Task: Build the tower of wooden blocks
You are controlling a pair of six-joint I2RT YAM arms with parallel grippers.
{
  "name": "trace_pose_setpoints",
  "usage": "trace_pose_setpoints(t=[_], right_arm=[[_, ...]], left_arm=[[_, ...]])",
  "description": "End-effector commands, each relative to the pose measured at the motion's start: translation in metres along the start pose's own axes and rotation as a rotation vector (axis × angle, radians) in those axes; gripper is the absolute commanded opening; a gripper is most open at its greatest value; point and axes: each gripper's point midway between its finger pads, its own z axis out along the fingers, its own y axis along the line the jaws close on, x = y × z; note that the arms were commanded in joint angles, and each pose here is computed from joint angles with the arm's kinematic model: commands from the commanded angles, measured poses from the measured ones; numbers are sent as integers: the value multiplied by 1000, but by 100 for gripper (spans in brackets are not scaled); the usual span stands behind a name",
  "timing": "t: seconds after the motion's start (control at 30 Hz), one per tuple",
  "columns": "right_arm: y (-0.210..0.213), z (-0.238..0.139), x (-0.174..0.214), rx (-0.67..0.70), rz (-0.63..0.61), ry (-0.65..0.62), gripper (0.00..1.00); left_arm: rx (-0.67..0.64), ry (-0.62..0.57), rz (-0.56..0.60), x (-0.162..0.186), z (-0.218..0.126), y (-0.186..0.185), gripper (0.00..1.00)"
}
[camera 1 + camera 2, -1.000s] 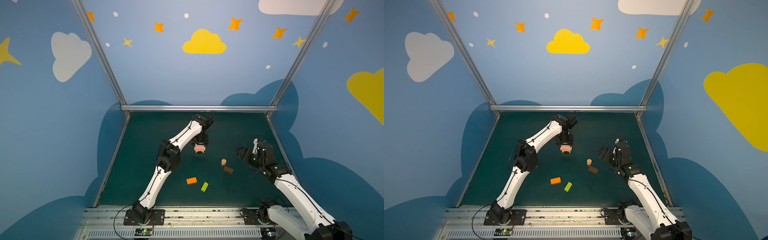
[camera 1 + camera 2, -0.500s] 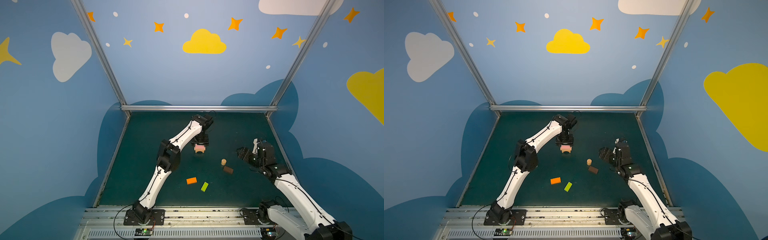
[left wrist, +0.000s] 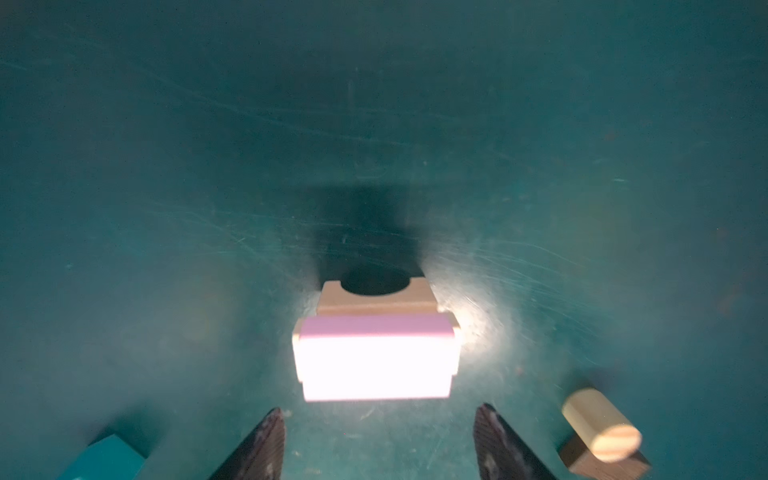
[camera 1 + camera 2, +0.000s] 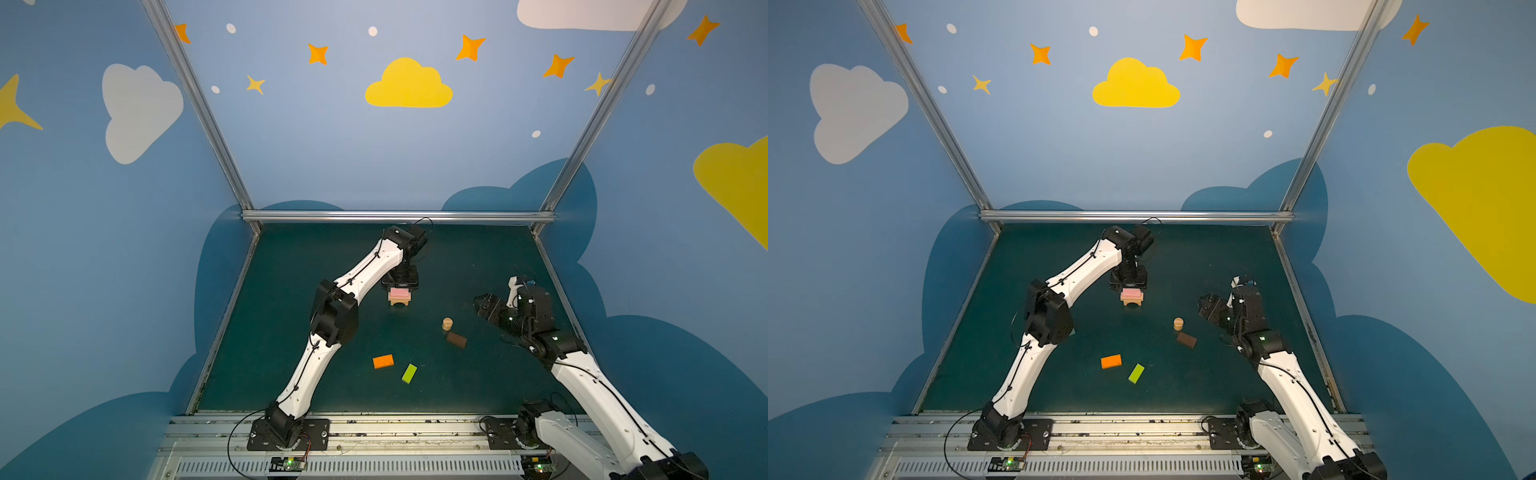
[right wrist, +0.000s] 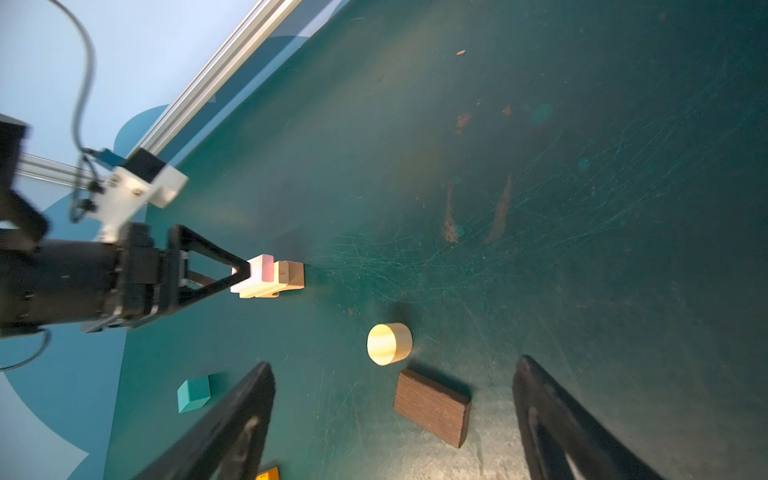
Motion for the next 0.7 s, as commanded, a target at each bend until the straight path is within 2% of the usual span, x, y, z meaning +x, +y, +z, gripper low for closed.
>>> trace_pose_setpoints(t=[0.0, 0.23, 0.37, 0.53, 0.67], right_arm=[[18, -14, -17, -41, -24, -23, 88], [35, -15, -17, -101, -24, 14, 86], [46, -16, -11, -122, -48, 72, 84], [73, -18, 14, -184, -188, 159, 81], [85, -13, 43, -121, -305, 276, 81]], left_arm=[[55, -99, -5, -1, -65, 0, 72], [118, -204, 35, 14, -120, 7, 72], [206, -282, 21, 26, -147, 17, 72], [248, -360, 17, 49, -159, 40, 72], [267, -437, -27, 68, -151, 65, 72]])
